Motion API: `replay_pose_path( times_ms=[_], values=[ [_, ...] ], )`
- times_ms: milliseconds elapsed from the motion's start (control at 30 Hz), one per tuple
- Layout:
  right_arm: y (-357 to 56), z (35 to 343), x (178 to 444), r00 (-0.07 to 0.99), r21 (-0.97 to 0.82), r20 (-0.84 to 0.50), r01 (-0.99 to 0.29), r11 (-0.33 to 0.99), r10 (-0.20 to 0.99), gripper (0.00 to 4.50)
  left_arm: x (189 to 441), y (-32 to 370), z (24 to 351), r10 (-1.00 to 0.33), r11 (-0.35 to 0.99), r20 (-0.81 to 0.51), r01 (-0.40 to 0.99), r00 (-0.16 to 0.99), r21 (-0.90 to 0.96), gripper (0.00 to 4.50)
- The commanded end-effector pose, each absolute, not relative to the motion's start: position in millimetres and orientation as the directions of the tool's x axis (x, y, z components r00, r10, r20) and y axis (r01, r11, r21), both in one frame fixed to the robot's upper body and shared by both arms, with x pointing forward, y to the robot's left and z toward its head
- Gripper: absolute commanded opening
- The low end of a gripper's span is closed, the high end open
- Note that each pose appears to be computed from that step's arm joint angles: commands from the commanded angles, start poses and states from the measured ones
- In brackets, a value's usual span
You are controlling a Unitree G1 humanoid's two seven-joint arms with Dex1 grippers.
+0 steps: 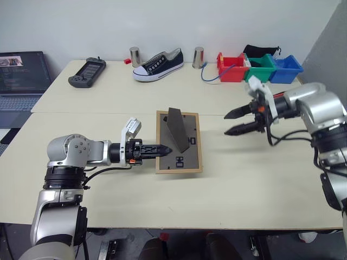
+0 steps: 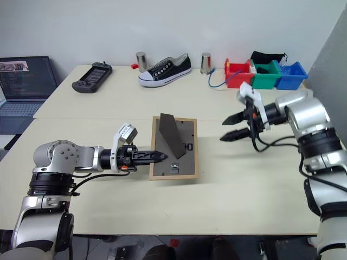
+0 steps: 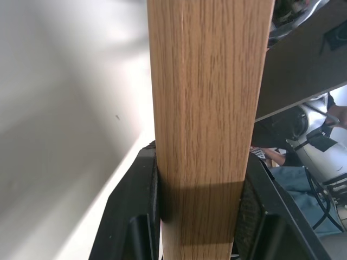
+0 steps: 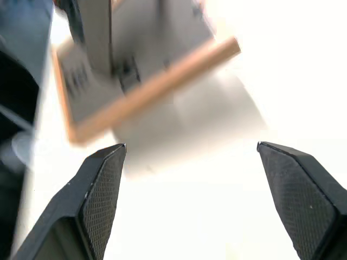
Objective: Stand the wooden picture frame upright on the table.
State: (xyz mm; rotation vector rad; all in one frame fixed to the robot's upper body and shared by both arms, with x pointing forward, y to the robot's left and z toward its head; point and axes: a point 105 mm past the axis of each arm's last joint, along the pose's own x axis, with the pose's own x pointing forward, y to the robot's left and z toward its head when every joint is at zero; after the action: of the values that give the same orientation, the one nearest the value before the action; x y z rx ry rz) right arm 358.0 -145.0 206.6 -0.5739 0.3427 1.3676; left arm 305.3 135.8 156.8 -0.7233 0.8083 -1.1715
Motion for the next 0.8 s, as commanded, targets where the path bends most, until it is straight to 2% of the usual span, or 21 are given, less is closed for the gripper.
replay_pose_path(
  times_ms=[33, 100, 167, 200, 333, 400, 533, 800],
  values=[
    [-152.3, 205.8, 347.9, 0.241, -0.581, -0.509, -0.805, -0.123, 0.826, 4.09, 302.1, 135.0, 173.1, -0.98, 0.184, -0.109, 0.543, 0.168, -0.819, 1.28],
    [-153.9, 197.1, 348.8, 0.316, -0.719, -0.422, -0.688, -0.102, 0.85, 4.09, 302.1, 134.1, 173.3, -0.98, 0.181, -0.107, 0.54, 0.166, -0.822, 1.28],
    [-152.8, 190.5, 340.2, 0.355, -0.862, -0.313, -0.496, -0.106, 0.881, 4.09, 301.1, 133.0, 173.1, -0.981, 0.177, -0.107, 0.537, 0.16, -0.825, 1.28],
    [-148.5, 195.3, 332.1, 0.332, -0.922, -0.231, -0.375, -0.097, 0.914, 4.09, 300.9, 132.8, 173.1, -0.982, 0.176, -0.107, 0.536, 0.158, -0.825, 1.28],
    [-146.2, 194.7, 309.1, 0.251, -0.992, -0.121, -0.072, -0.106, 0.96, 4.09, 305.0, 131.6, 177.3, -0.983, 0.152, -0.076, 0.512, 0.167, -0.846, 1.28],
    [-143.4, 195.6, 303.4, 0.213, -0.996, -0.074, 0.03, -0.082, 0.974, 4.09, 307.4, 129.7, 182.5, -0.985, 0.124, -0.045, 0.498, 0.167, -0.858, 1.28],
    [-133.2, 204.1, 308.9, 0.211, -0.996, 0.021, 0.087, 0.002, 0.977, 4.09, 308.6, 125.2, 184.0, -0.988, 0.088, -0.015, 0.473, 0.157, -0.877, 1.28],
    [-106.7, 193.4, 307.4, 0.151, -0.994, 0.011, 0.105, -0.005, 0.989, 4.09, 307.0, 120.1, 189.1, -0.988, 0.007, 0.061, 0.429, 0.144, -0.903, 1.28]
  ],
)
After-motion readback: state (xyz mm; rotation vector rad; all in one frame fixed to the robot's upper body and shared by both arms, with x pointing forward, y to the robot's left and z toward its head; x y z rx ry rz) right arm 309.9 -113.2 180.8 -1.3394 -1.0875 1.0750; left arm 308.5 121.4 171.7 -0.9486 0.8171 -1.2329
